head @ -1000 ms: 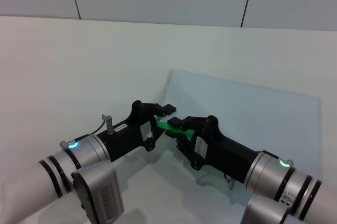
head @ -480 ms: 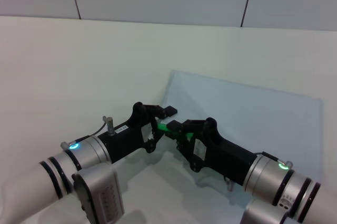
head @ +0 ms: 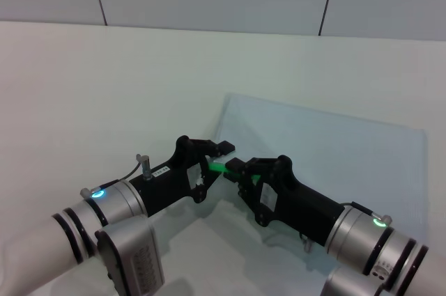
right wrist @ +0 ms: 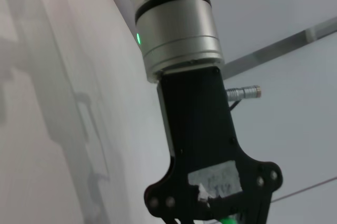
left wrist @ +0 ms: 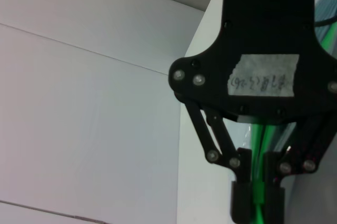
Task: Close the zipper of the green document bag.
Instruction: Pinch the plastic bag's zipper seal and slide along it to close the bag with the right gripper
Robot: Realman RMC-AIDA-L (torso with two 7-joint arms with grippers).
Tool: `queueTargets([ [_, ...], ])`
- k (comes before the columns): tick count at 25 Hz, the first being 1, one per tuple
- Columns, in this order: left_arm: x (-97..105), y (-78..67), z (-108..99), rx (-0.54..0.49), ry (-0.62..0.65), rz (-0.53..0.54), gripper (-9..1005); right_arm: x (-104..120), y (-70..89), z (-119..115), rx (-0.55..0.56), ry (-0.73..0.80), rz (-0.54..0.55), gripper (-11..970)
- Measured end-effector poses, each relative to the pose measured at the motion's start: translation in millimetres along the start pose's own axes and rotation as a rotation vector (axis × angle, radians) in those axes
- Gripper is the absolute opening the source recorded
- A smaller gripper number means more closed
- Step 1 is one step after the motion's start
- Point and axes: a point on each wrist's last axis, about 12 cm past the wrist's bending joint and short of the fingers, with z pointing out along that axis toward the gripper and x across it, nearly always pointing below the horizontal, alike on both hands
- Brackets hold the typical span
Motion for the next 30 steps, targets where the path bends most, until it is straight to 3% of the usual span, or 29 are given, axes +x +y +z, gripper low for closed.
queueTargets([
  [30,4.8,-4.7,-9.8,0.002,0.035,-0.012,52,1.7,11.2,-24.0,0.064,0.118,0.008,81],
])
